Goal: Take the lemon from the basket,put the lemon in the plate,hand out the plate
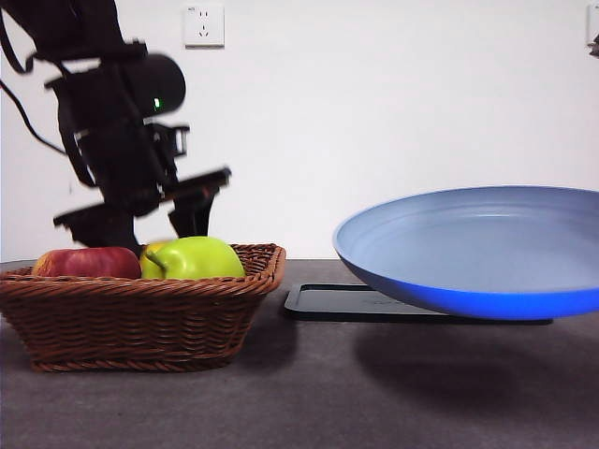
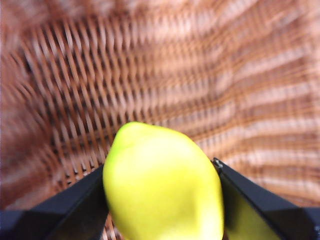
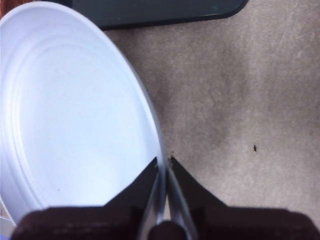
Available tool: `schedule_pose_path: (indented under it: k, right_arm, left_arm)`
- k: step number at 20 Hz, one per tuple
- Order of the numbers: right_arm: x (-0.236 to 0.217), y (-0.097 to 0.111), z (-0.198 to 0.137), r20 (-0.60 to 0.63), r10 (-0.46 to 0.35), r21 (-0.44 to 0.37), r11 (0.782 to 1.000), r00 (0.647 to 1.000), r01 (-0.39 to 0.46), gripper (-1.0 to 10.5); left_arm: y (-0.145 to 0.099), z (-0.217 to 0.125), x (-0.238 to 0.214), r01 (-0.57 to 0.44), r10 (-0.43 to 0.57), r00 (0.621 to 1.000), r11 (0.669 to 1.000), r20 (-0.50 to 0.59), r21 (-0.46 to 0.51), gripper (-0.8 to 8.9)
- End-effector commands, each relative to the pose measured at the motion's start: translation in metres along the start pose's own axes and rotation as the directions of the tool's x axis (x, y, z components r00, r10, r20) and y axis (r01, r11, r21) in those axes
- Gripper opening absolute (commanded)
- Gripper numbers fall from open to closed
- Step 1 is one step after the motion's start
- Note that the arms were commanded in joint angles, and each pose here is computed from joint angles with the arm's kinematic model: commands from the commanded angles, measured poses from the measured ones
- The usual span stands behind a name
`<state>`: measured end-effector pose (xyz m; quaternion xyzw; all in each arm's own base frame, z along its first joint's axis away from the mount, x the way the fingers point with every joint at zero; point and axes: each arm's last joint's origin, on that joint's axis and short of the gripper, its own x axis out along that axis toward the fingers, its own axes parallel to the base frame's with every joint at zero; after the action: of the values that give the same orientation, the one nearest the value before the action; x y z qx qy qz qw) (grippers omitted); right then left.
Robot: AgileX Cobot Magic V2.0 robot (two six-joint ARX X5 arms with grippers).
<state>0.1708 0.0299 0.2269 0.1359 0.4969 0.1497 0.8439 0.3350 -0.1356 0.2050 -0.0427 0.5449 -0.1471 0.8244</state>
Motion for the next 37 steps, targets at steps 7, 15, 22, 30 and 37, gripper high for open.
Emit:
schedule_pose_path:
  k: [7,15,22,30,37]
  right_arm:
    - [0.009,0.006,0.005,-0.051,0.139,0.109,0.985,0.989,-0.133,0.0]
    - [0.017,0.019,0.000,-0.116,0.168,0.069,0.985,0.979,-0.161,0.0]
    - [0.017,0.019,-0.002,-0.136,0.163,0.074,0.985,0.977,-0.154,0.0]
    - [0.017,0.019,-0.002,-0.140,0.161,0.080,0.985,0.977,-0.151,0.0]
    - [0.018,0.015,-0.001,-0.139,0.144,0.096,0.987,0.980,-0.132,0.0]
  left_arm:
    - [-0.075,-0.026,-0.132,0.354,-0.422,0.889,0.880,0.177,0.316,2.18]
    - [-0.182,-0.087,-0.095,0.217,-0.355,0.930,0.743,0.097,0.634,2.19]
    - [-0.205,-0.109,-0.043,0.234,-0.282,0.959,0.704,-0.039,0.671,3.01]
    - [-0.206,-0.112,-0.040,0.238,-0.274,0.960,0.702,-0.054,0.672,4.03]
    - [-0.175,-0.100,-0.100,0.214,-0.283,0.959,0.740,0.007,0.637,4.03]
